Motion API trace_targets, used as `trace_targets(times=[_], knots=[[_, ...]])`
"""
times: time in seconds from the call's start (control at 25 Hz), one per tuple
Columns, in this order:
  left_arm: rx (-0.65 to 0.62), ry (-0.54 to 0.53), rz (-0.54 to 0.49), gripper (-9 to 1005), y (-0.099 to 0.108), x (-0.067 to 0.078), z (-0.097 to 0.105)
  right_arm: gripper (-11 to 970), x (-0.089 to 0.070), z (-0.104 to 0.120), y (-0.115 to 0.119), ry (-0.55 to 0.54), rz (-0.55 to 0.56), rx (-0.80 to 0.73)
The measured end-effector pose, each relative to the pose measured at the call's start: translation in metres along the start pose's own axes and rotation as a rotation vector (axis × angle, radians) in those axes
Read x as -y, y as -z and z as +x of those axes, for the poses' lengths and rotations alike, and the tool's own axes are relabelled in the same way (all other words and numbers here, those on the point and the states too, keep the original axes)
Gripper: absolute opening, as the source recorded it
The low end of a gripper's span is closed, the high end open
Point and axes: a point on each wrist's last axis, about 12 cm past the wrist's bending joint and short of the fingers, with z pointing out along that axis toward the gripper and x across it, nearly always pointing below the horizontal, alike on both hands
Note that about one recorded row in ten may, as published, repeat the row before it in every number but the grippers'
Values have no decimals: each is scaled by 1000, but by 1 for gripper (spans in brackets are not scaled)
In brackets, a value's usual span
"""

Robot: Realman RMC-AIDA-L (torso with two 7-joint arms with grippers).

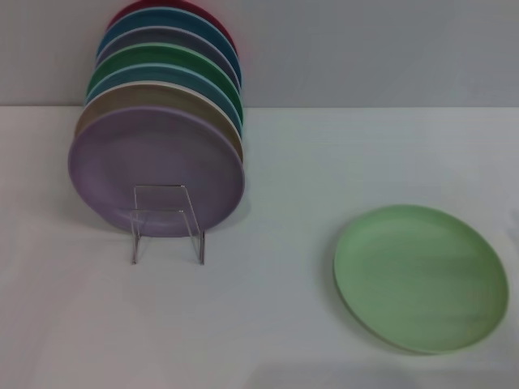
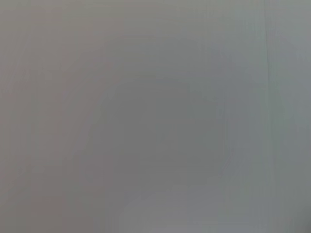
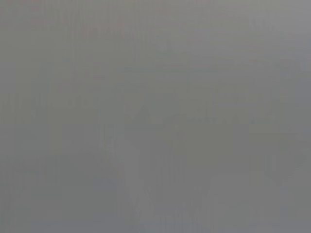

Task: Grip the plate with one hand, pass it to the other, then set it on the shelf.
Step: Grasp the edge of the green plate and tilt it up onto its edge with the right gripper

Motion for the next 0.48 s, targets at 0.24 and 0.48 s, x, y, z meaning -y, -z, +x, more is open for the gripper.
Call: trace_targets(times=[0.24,0.48], knots=[[1,1,0,802,0,1,0,780,-1,1,-1,-1,-2,-6],[1,2,1,802,0,1,0,781,-4,-2,-2,-16,-19,18]])
